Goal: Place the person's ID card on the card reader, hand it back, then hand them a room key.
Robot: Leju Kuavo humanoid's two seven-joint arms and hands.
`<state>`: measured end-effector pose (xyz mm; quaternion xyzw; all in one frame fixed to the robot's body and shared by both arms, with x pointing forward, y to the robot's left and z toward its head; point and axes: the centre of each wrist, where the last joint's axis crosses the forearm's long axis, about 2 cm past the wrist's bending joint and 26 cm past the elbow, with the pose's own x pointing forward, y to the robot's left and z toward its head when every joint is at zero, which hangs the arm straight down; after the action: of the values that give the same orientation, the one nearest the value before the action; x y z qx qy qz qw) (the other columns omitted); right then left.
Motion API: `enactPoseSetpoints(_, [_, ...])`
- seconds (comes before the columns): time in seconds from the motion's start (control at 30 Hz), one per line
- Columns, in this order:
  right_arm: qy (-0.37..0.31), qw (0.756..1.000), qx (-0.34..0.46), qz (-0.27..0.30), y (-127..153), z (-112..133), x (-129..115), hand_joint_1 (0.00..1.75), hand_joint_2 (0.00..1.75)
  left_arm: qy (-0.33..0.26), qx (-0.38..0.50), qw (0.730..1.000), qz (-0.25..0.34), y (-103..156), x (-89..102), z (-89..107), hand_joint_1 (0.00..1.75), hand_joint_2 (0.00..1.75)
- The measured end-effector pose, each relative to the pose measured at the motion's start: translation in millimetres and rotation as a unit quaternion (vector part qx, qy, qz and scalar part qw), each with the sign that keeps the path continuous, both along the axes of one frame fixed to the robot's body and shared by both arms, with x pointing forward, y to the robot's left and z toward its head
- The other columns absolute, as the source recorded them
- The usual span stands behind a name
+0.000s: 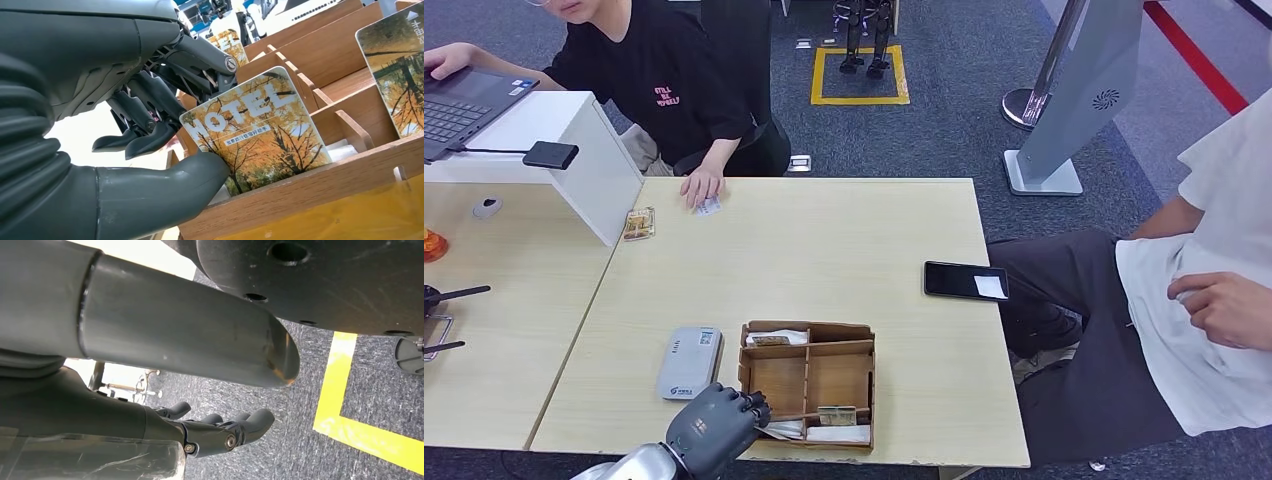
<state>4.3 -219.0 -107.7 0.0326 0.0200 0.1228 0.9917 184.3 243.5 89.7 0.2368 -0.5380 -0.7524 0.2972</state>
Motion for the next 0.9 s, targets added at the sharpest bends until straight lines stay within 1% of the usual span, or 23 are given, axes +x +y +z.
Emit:
enactPoseSetpoints(0.33, [0.0,1.0,0.0,0.0,0,0,0,0.0,0.0,0.0,-0.011,1.0,-0.005,0,-0.1,1.7,1.75,1.75])
enactPoseSetpoints(0.47, [-0.001,1.0,0.001,0.0,0,0,0,0.0,0.0,0.009,-0.058,0.998,-0.018,-5,0.2,7.0,1.75,1.75])
enactPoseSetpoints(0.63, [-0.004,1.0,0.005,0.0,-1,0,0,0.0,0.0,0.024,-0.143,0.989,-0.038,-16,2.4,20.7,1.75,1.75])
enactPoseSetpoints(0.9, [-0.006,1.0,0.007,0.0,-5,0,0,0.0,0.0,0.026,-0.204,0.978,-0.046,-25,5.0,33.5,1.75,1.75])
